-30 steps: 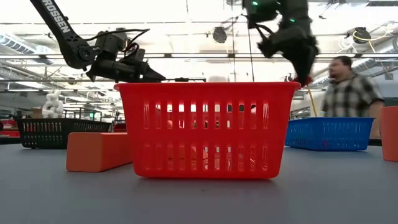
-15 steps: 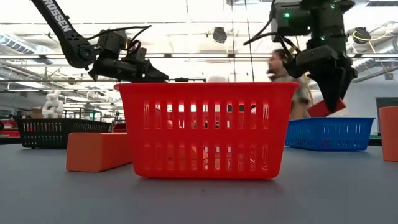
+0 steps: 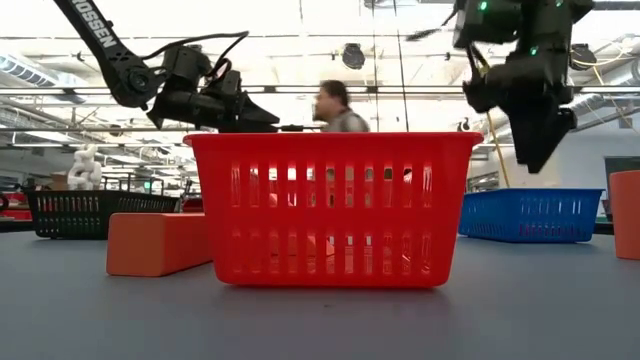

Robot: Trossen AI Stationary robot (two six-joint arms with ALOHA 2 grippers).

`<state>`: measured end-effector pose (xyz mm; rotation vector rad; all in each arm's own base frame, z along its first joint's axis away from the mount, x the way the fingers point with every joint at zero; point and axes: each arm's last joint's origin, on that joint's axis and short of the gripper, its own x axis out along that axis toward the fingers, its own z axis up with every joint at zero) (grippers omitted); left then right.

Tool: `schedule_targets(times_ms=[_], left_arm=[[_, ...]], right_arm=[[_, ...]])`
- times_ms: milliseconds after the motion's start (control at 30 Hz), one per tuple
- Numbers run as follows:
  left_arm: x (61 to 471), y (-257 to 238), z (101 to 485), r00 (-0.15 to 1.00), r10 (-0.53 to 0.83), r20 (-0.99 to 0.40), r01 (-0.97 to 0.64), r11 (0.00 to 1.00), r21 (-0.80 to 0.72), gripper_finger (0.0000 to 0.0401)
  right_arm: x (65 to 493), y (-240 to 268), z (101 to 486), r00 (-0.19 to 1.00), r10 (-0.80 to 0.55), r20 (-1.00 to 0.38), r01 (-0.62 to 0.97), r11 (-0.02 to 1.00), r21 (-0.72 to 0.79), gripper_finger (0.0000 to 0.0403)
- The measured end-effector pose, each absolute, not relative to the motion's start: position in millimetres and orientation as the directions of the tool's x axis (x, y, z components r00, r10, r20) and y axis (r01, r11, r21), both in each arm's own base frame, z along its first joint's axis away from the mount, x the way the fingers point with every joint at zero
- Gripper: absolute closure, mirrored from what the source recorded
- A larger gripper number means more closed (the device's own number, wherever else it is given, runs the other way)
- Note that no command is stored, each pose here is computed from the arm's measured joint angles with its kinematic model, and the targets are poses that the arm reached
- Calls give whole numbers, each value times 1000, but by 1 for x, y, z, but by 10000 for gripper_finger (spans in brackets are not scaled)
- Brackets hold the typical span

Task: Sort & place blocks by color
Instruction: Put the orange block into the orange bin

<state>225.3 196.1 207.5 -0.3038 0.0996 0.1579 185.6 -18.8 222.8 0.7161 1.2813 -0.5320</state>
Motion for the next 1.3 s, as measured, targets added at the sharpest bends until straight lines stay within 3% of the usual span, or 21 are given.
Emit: schedule_targets(times_ms=[100,233,333,500,700,933,1300], left_arm=[[229,192,207,985,114,-129,-145,953,-266,256],[234,182,206,992,-34,-121,6,973,-230,256],[240,171,207,979,-175,-108,150,966,-212,256],[253,149,206,956,-272,-112,241,942,-234,256],[275,111,205,948,-289,-131,252,937,-242,256],[295,56,203,964,-201,-173,160,961,-225,256],[302,-17,202,975,-92,-201,38,965,-260,256]], right_arm=[[185,-11,232,314,36,-949,646,724,241,200],[183,4,241,389,61,-919,556,779,288,202],[181,18,243,397,91,-913,486,823,294,202],[178,40,243,382,136,-914,391,872,293,202],[171,63,242,367,163,-916,341,893,295,202],[161,86,238,390,119,-913,315,915,253,202],[143,108,181,414,219,-883,227,915,334,202]])
